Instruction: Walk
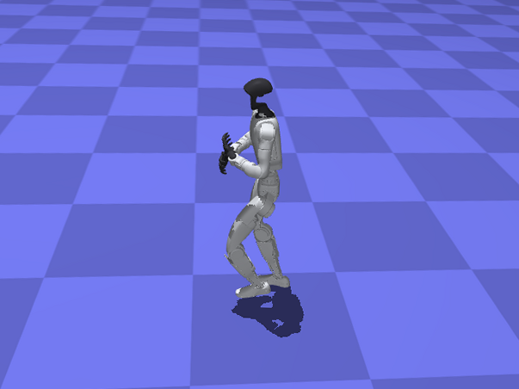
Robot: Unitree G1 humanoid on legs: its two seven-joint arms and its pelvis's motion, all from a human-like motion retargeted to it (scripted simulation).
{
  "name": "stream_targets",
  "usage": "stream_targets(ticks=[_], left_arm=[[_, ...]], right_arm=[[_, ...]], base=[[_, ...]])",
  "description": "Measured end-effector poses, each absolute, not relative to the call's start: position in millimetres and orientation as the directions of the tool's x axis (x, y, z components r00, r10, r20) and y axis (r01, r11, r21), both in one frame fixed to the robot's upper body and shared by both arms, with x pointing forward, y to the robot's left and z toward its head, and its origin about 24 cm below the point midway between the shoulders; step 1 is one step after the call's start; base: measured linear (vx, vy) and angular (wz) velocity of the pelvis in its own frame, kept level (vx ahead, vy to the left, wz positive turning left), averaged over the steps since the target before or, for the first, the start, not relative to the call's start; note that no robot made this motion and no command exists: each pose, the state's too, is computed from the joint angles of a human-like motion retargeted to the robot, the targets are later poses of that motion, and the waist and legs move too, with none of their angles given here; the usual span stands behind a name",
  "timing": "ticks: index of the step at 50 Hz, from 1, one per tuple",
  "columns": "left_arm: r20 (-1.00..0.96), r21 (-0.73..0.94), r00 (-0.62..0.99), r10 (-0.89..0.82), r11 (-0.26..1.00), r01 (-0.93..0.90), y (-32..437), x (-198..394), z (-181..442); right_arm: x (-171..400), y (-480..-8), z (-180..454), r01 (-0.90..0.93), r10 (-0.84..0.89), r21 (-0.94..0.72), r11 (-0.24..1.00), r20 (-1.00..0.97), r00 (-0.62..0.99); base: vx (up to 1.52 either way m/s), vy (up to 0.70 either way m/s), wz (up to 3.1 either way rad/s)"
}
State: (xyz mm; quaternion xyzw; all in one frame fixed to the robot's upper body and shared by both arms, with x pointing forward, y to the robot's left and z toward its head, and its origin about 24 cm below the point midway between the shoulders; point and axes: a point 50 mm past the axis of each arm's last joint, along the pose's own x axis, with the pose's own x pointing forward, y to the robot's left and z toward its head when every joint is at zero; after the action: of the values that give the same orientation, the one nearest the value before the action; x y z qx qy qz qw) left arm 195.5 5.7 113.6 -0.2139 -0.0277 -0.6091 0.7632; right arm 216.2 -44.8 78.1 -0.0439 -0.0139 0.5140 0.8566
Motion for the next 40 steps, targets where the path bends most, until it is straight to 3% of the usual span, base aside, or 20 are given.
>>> stream_targets(ticks=[9,27,40], left_arm=[[0.282,-0.235,0.201,-0.938,0.135,0.963,1.2,193.7,115.5],[0.202,-0.244,0.236,-0.951,0.184,0.952,7.6,195.3,97.5],[0.127,-0.127,0.241,-0.962,0.225,0.966,9.9,204.6,94.7]], right_arm=[[210.9,-45.2,72.2,-0.894,0.895,-0.095,0.439,-0.041,0.444],[200.2,-46.8,68.5,-0.887,0.888,-0.047,0.459,-0.018,0.46],[201.1,-46.1,84.5,-0.898,0.9,-0.07,0.435,0.036,0.434]], base=[[0.44,0.0,0.67],[0.36,0.02,0.49],[0.25,0.01,0.5]])
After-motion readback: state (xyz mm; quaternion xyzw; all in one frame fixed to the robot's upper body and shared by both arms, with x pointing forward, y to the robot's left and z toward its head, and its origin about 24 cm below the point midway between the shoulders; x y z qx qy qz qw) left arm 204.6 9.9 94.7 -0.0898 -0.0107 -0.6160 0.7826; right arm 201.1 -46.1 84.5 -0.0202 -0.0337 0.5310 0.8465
